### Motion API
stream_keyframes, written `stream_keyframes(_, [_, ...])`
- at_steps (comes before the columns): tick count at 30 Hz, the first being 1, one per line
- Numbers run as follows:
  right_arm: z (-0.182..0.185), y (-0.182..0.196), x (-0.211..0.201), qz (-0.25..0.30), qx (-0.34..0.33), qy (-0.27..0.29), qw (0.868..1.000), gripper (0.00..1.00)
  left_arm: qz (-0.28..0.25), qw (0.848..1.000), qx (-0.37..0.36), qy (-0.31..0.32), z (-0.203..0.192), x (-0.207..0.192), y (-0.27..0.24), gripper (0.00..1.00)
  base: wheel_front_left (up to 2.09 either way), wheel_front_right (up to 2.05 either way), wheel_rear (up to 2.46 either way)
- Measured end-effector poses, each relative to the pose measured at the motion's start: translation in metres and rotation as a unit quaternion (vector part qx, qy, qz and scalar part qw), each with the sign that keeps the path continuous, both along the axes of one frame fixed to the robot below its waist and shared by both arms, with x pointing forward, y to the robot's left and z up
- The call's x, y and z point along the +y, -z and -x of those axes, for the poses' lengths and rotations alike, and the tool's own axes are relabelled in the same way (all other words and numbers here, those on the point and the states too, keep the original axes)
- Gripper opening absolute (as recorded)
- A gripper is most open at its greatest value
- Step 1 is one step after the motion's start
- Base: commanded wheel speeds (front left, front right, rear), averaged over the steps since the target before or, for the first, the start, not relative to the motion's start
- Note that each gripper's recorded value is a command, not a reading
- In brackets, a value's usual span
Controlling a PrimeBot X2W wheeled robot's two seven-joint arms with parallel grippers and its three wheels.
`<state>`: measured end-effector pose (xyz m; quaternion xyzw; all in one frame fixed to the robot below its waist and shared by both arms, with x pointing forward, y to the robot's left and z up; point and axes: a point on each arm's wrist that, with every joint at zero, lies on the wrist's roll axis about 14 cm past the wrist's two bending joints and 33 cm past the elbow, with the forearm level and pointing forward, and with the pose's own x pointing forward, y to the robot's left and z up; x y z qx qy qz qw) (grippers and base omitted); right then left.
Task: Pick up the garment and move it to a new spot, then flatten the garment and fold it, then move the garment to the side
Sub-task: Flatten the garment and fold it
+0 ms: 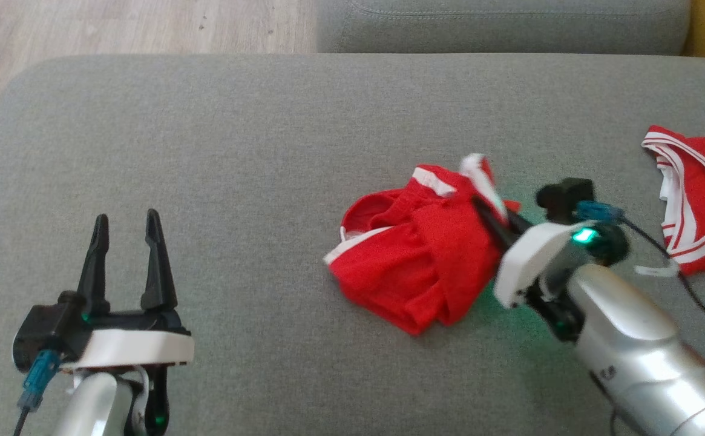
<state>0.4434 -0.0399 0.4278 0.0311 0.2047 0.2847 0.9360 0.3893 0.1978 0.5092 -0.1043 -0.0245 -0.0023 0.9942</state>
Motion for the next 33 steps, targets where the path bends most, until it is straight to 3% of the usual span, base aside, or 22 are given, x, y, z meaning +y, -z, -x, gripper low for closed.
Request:
stream_keyframes(1, [-0.001,0.007,-0.01,0.013,0.004,0.01,1.0,0.71,0.0,1.0,0.0,0.0,0.0,0.0,0.0,1.0,0.0,0.0,0.0])
stream_keyframes(2, [-0.004,0.011,-0.021,0.026,0.003,0.022,0.999,1.0,0.0,1.0,0.0,0.0,0.0,0.0,0.0,1.0,0.0,0.0,0.0])
stream_keyframes(9, [-0.029,0.006,-0.101,0.105,-0.017,0.107,0.989,1.0,-0.003,1.0,-0.009,0.002,0.002,0.0,-0.006,1.0,0.0,0.0,0.0])
stream_keyframes(13, [-0.031,-0.001,-0.121,0.118,-0.02,0.135,0.984,1.0,-0.003,1.0,-0.017,0.003,0.005,-0.001,-0.012,1.0,0.0,0.0,0.0])
stream_keyframes(17, [-0.036,-0.027,-0.084,0.095,-0.044,0.102,0.989,1.0,-0.002,1.0,-0.011,0.004,0.01,-0.002,-0.008,1.0,0.0,0.0,0.0])
stream_keyframes(20, [-0.024,-0.038,-0.029,0.076,-0.046,0.043,0.995,1.0,-0.002,1.0,-0.005,0.003,0.012,-0.002,-0.004,1.0,0.0,0.0,0.0])
stream_keyframes(22, [0.002,-0.027,0.017,0.078,-0.017,-0.016,0.997,1.0,-0.002,1.0,-0.003,0.001,0.011,-0.001,-0.004,1.0,0.0,0.0,0.0])
stream_keyframes(27, [0.034,0.009,0.031,0.123,0.041,-0.057,0.99,1.0,-0.001,1.0,0.003,-0.002,0.011,0.002,0.0,1.0,0.0,0.0,0.0])
stream_keyframes(30, [0.04,0.026,0.028,0.172,0.05,-0.072,0.981,1.0,-0.002,1.0,0.006,-0.006,0.01,0.004,0.002,1.0,0.0,0.0,0.0])
stream_keyframes(33, [0.041,0.03,0.033,0.184,0.051,-0.08,0.978,1.0,-0.003,1.0,0.007,-0.009,0.008,0.006,0.003,1.0,0.0,0.0,0.0])
